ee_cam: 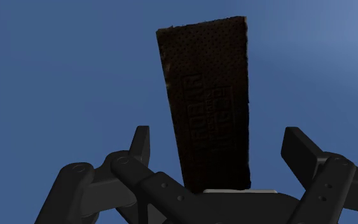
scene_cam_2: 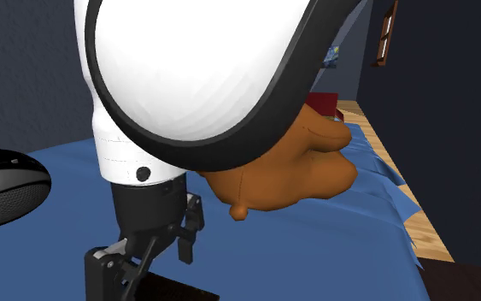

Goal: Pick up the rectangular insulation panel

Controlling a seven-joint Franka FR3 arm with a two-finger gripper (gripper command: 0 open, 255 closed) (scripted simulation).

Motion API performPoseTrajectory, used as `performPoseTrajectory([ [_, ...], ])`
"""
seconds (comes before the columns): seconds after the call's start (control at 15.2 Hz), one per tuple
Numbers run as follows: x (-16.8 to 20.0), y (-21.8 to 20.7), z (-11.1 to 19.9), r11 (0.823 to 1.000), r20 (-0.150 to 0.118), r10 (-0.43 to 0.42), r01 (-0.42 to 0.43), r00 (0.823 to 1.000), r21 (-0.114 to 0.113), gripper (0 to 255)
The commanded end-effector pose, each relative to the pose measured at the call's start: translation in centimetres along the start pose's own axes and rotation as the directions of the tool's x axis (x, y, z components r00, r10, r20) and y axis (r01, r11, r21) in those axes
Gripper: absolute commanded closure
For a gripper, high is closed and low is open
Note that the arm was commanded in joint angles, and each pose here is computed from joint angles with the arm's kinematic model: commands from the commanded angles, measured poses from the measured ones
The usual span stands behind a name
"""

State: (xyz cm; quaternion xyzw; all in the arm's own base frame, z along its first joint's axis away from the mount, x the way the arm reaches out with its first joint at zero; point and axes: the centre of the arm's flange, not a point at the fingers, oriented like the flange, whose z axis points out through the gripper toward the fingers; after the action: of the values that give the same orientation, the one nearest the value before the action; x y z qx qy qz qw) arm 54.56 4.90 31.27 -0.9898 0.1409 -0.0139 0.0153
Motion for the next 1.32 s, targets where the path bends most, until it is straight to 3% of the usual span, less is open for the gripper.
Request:
performPoseTrajectory([
  [0.0,0.0,0.0,1.1,1.000,0.000,0.000,0.000,1.000,0.000,0],
  [0.33,0.0,0.1,2.4,1.000,0.000,0.000,0.000,1.000,0.000,0],
  [0.4,0.0,0.1,2.4,1.000,0.000,0.000,0.000,1.000,0.000,255],
  [0.99,0.0,0.1,2.4,1.000,0.000,0.000,0.000,1.000,0.000,255],
  [1.25,0.0,0.0,0.3,1.000,0.000,0.000,0.000,1.000,0.000,255],
])
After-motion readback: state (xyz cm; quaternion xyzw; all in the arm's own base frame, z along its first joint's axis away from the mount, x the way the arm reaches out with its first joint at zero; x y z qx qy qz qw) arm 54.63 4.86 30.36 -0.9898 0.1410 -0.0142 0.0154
